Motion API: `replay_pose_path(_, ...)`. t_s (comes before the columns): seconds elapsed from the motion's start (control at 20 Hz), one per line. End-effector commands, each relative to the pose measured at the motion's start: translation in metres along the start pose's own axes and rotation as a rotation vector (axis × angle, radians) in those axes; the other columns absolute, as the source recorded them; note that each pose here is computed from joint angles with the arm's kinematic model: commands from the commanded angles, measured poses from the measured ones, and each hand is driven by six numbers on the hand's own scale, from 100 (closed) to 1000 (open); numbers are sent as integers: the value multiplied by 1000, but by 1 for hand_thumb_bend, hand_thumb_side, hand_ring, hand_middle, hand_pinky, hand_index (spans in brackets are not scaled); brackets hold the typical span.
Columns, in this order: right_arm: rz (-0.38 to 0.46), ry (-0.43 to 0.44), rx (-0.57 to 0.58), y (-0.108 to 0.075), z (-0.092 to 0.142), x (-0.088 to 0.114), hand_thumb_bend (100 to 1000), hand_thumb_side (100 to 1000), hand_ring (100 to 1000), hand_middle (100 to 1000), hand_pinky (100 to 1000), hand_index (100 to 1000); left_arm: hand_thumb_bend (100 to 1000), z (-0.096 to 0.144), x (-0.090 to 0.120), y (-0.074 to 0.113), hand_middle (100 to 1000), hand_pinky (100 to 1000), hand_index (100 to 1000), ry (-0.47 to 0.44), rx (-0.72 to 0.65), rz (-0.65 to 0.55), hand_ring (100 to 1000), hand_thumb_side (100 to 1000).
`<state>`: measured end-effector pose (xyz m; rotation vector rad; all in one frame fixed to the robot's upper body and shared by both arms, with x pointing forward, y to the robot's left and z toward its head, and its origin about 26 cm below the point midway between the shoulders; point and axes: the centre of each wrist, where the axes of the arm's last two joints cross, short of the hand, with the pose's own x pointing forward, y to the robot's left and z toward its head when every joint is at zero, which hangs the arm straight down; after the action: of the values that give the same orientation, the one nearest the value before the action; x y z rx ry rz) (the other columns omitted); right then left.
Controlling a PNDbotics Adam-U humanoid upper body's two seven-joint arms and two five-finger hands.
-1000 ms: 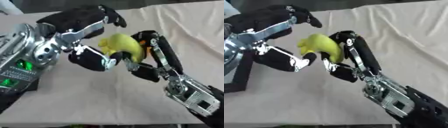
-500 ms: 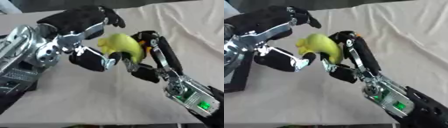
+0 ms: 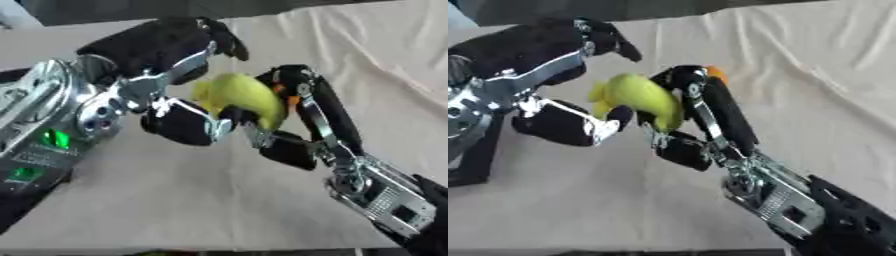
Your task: Pick up the objects with one hand, pass them to the other hand, and then place them into the box on the other side of the table.
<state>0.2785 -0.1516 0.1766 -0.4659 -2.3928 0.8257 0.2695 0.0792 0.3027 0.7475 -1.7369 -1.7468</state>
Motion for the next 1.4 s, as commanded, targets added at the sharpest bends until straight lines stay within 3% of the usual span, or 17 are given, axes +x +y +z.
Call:
replay_pose_path(0.05,15,-42,-14,-5,-4,4,100,100,545,367,227,488,264,3,1,7,797,929,869,111,-124,60,906,319)
replay_pose_path(0.4,72,-17,-52,-4,-3,3,100,100,538,362,208,481,296,3,3,6,805,933,872,113,-166,37,912,346)
replay_pose_path(1.4,73,12,-12,3,4,5,100,100,540,364,193,481,336,0,11,0,809,922,877,172,-143,-57,912,401)
